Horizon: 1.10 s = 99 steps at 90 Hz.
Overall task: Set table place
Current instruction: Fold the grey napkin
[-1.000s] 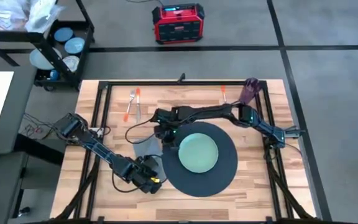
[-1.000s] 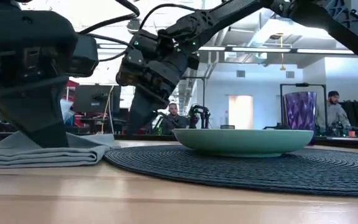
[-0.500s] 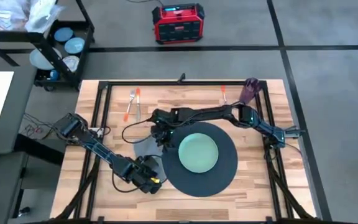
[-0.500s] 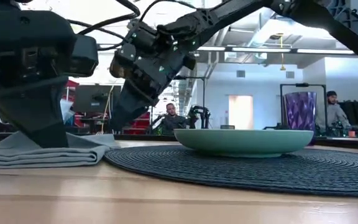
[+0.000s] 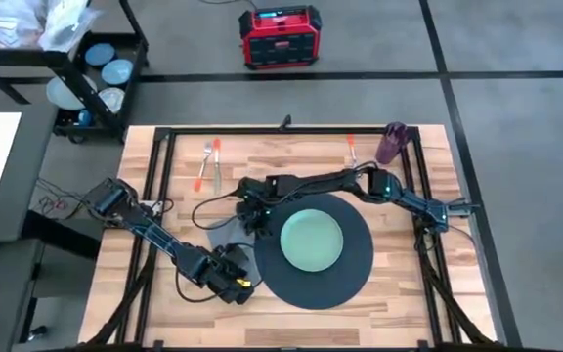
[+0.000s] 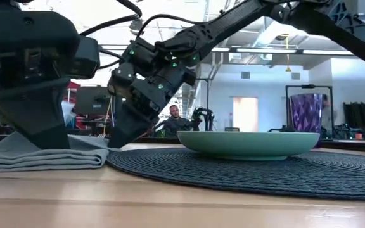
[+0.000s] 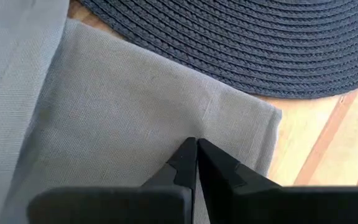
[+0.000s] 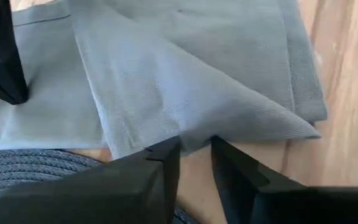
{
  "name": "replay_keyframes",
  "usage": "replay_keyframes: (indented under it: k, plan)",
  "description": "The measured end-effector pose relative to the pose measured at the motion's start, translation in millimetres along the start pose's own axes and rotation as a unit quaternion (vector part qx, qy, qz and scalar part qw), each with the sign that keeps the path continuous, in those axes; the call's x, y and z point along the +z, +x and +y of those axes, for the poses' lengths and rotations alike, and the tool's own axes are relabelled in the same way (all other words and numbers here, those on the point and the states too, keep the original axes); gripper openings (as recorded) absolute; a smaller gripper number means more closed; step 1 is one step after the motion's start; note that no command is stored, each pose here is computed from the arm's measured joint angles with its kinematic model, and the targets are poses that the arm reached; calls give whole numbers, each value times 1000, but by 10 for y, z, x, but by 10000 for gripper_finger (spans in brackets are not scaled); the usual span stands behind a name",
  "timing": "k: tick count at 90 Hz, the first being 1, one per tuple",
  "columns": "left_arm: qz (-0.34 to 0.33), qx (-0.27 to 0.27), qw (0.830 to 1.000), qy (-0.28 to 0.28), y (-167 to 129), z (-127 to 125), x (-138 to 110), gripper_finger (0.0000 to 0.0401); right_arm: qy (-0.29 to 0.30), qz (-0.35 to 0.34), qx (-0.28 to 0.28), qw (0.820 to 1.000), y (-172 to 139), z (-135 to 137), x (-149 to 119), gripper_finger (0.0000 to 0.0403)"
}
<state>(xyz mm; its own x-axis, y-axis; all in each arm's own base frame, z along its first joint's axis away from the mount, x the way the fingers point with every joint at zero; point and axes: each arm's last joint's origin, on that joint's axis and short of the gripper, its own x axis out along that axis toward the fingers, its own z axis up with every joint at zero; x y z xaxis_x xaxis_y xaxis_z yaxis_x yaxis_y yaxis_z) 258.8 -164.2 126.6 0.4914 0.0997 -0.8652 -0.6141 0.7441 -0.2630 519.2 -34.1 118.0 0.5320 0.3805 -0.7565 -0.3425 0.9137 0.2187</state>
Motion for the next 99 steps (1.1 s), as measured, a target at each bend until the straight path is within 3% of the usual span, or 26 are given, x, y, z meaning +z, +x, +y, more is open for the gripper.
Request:
replay_keyframes:
  k: [13,49,68,86,99]
  plan:
    - [-1,0,1000,0,0,0,1,0,-4,13,9,1000,-27,74,76,4]
    - [-1,2,1000,7,7,8,20,0,-68,-20,8,997,-380,261,576,1]
    - [-5,-7,1000,4,9,-11,20,0,-54,-54,-25,997,-566,-96,575,17]
    - [2,-22,1000,-9,11,-35,21,0,0,-70,-51,996,-786,-504,467,57]
    - [14,-27,999,-19,8,-41,15,0,55,-76,-15,995,-1011,-786,319,73]
